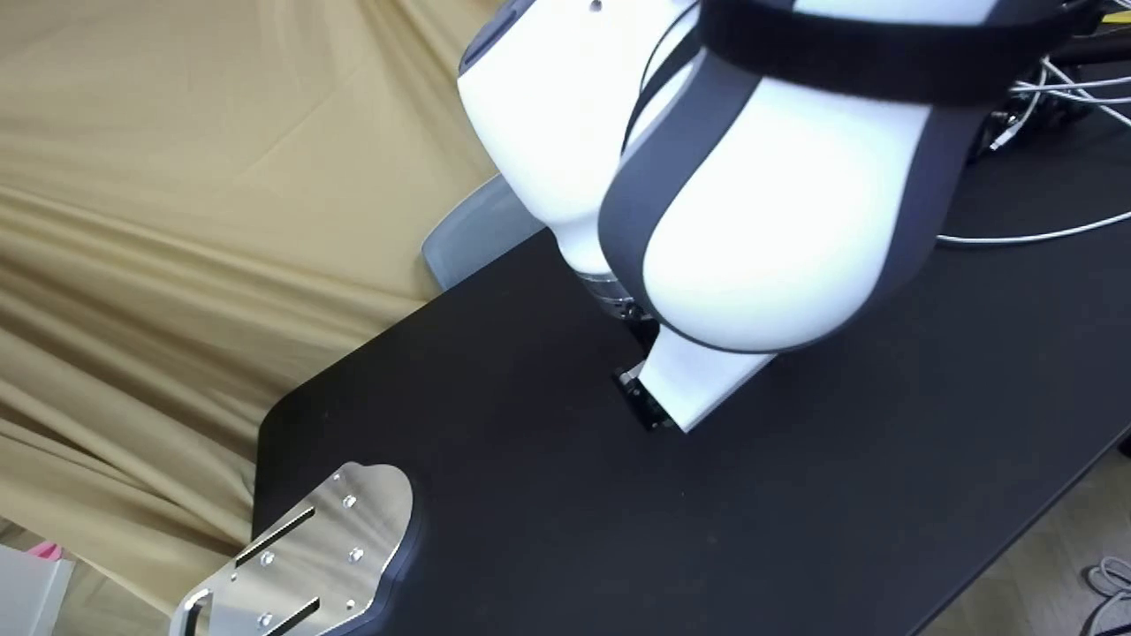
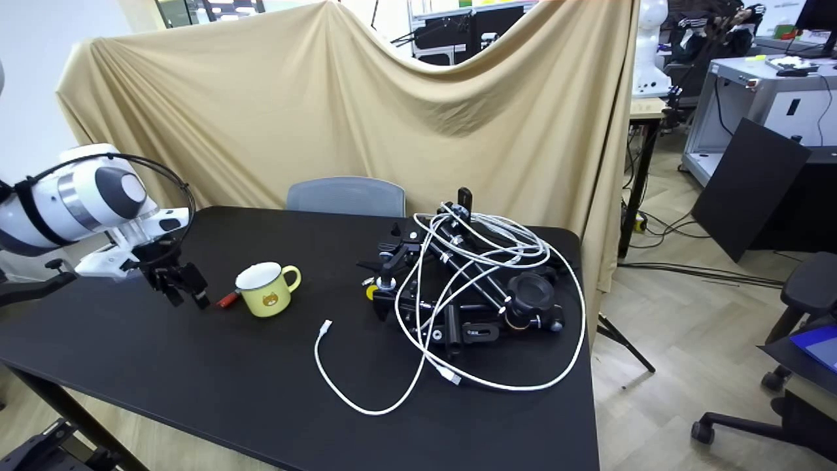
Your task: Take the marker from the cup and put it on the table
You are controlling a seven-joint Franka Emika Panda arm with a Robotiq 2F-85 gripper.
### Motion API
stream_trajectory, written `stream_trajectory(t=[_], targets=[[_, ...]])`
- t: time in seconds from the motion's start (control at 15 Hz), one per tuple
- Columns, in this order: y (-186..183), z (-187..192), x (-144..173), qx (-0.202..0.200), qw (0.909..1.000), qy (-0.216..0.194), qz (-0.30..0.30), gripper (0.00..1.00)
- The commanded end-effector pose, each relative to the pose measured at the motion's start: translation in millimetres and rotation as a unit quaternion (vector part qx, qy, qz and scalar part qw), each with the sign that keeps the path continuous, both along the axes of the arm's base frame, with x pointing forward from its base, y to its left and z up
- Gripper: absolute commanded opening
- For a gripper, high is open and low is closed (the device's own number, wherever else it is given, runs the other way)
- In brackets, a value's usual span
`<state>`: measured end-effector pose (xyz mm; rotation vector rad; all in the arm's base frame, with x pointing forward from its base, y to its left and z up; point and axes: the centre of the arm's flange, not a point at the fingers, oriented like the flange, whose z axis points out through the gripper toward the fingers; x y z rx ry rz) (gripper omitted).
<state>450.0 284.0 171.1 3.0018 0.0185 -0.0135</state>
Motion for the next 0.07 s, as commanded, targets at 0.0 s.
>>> stream_trajectory(t=[0.0], targets=[[-1.2,25.2,-0.3,-0.010,0.9997,0.018,0.009,1.00]])
